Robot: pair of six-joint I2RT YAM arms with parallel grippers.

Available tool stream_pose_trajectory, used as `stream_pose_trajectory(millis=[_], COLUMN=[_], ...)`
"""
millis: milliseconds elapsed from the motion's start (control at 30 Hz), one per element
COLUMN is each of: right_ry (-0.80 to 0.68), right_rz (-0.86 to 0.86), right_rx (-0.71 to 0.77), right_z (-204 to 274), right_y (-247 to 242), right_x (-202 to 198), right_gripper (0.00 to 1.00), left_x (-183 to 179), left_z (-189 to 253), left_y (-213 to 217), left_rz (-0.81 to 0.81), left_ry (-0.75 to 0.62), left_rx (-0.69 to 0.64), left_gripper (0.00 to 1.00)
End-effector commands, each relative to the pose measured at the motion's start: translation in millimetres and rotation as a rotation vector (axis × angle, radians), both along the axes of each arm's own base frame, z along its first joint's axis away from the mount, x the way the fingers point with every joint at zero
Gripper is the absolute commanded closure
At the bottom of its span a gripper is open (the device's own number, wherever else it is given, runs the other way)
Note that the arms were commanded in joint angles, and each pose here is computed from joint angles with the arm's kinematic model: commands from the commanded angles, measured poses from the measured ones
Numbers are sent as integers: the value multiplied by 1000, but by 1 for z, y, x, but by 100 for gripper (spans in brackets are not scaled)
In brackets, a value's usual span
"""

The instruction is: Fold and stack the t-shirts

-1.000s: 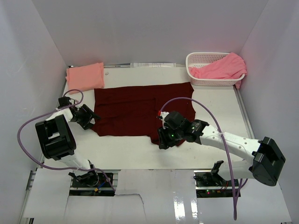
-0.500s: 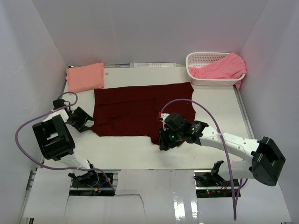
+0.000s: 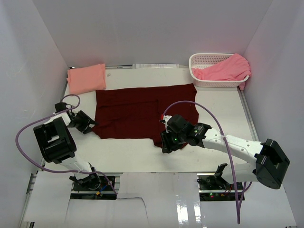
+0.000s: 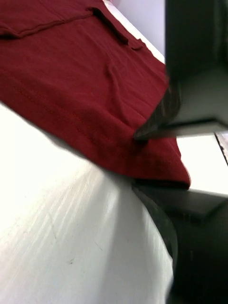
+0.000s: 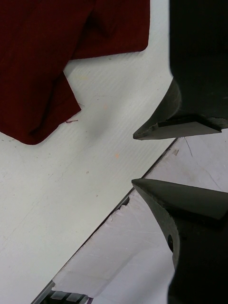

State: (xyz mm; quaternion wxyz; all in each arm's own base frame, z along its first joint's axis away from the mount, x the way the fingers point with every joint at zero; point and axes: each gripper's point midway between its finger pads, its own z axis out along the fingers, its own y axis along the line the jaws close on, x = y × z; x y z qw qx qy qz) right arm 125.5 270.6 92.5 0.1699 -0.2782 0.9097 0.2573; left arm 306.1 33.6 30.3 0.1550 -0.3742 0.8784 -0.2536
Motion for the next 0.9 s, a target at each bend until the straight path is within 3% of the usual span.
stream_pose_trajectory(millis=[0, 67, 100, 333, 567, 667, 867], right_ry=[-10, -5, -4, -1, 8, 8, 13], right_rz=[16, 14, 14, 17, 20, 16, 13], right_rx=[22, 19, 20, 12, 2, 3, -4], right_z=[4, 3, 3, 1, -2, -2, -5], right_y=[6, 6, 7, 8, 9, 9, 7], right_x=[0, 0, 0, 1, 1, 1, 0], right_gripper=[55, 55, 55, 55, 55, 55, 55], left_x=[3, -2, -5, -20, -10, -3, 23], left_z=[3, 1, 0, 11, 32, 37, 51], left_y=[-4, -7, -7, -17, -31, -26, -25], left_rz=[-24, -23, -16, 26, 55, 141, 287], left_ry=[-40, -24, -12, -27, 11, 86, 221], left_rx=[-16, -20, -19, -32, -187, -223, -365], left_gripper=[52, 66, 67, 67, 71, 71, 98])
